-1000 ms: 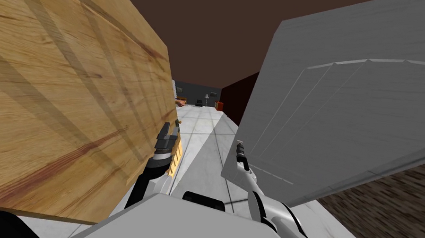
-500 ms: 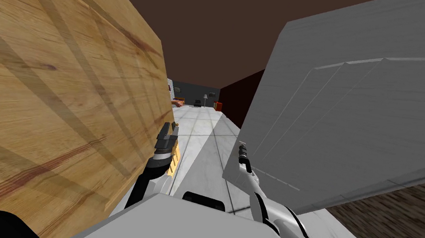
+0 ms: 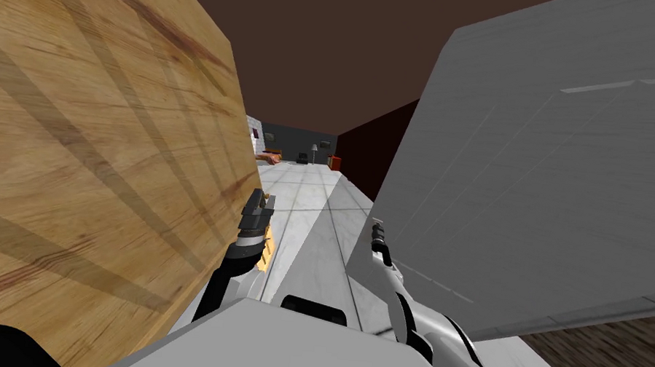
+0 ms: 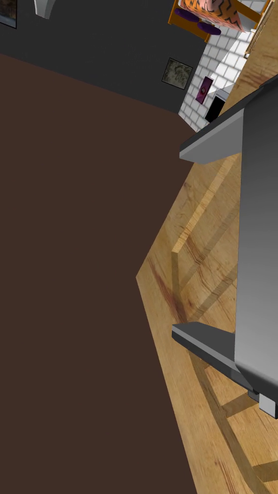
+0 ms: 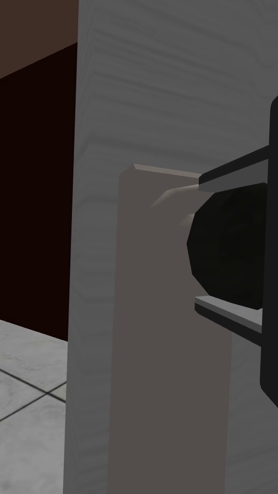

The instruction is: Push the door open

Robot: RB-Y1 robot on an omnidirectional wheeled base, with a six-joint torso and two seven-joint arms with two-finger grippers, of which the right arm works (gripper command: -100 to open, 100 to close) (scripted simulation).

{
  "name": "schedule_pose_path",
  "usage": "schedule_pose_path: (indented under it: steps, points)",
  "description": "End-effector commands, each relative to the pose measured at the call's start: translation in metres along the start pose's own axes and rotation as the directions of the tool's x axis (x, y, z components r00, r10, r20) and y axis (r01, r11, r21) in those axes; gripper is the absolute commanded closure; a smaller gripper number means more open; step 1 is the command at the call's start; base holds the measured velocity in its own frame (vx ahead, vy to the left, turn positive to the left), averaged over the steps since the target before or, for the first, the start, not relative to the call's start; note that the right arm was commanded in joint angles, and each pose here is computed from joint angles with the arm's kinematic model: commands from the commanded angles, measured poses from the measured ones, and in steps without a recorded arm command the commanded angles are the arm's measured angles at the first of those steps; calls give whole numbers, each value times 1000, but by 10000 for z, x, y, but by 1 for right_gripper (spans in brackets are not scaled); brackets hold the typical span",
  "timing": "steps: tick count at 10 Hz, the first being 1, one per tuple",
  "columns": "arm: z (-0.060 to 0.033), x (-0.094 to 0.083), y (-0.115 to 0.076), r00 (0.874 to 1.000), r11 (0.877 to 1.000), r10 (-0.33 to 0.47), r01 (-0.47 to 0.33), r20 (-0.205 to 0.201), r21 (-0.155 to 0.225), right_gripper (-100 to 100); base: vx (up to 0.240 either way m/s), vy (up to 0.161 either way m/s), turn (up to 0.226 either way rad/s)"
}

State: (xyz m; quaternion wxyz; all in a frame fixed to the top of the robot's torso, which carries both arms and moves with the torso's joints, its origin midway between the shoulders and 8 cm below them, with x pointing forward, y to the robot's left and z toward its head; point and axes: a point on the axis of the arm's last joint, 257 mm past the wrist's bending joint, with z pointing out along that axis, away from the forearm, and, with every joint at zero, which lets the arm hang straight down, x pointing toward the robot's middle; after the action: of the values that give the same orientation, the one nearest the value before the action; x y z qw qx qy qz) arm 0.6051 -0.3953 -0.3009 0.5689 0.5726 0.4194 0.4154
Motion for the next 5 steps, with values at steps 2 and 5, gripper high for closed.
schedule_pose_path:
  steps: [2,5]
  points:
    - [4,-194,20,999,1000,-1,1,32,-6,100,121,57,-51]
    - [9,-419,30,997,1000,0,0,71,-6,100,178,78,-61]
